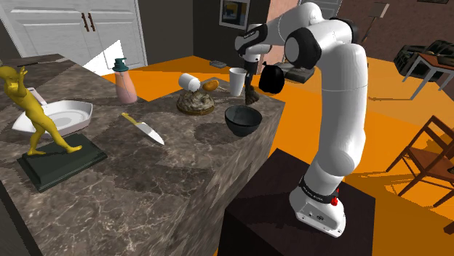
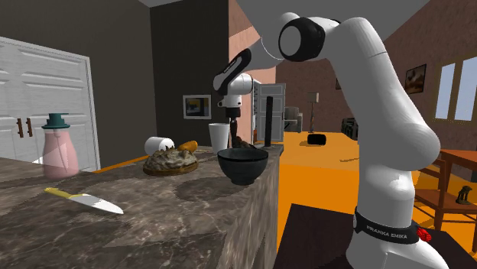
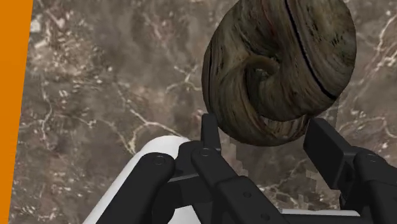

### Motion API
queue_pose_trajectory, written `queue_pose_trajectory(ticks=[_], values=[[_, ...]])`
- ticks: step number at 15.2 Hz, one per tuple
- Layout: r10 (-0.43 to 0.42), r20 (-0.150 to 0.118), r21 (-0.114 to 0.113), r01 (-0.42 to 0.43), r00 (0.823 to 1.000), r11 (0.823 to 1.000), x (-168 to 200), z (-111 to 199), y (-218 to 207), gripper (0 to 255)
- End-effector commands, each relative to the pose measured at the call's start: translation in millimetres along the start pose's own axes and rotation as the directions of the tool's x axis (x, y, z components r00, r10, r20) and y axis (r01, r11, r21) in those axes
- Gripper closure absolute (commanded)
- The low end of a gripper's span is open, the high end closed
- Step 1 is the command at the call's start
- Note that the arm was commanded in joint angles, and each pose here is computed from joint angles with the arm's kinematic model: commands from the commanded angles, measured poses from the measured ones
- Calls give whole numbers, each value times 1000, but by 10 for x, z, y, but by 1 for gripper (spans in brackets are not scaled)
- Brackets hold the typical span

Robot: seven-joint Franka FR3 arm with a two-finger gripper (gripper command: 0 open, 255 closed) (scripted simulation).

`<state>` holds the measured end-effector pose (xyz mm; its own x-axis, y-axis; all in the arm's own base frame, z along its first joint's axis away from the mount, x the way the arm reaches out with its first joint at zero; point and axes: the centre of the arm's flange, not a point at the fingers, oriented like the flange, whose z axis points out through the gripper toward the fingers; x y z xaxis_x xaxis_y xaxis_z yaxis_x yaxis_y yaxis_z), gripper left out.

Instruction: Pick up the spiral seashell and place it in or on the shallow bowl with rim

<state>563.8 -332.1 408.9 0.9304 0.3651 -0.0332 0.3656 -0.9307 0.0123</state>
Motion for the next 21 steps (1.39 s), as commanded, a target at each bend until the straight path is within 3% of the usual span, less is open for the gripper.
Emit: queue_pose_trajectory(ticks=[1,9,10,11,12,13,14,15,16,17,18,19,21], values=[[0,3,2,0,1000,1000,-14,-84,-6,255],[0,3,2,0,1000,1000,-28,-506,-1,255],[0,3,2,0,1000,1000,-37,-445,3,255],[0,3,2,0,1000,1000,-37,-445,3,0],[-119,12,29,119,993,992,70,-383,-36,0],[-238,18,57,236,971,970,170,-321,-90,0],[-353,21,85,350,936,933,262,-259,-156,0],[-462,21,113,457,886,882,345,-198,-235,0],[-565,17,141,558,825,818,417,-139,-325,0],[-660,10,169,650,751,741,478,-81,-424,0],[-745,-1,195,731,667,654,525,-26,-531,0],[-755,-2,198,740,656,642,530,-19,-544,0],[-755,-2,198,740,656,643,514,84,-558,0]])
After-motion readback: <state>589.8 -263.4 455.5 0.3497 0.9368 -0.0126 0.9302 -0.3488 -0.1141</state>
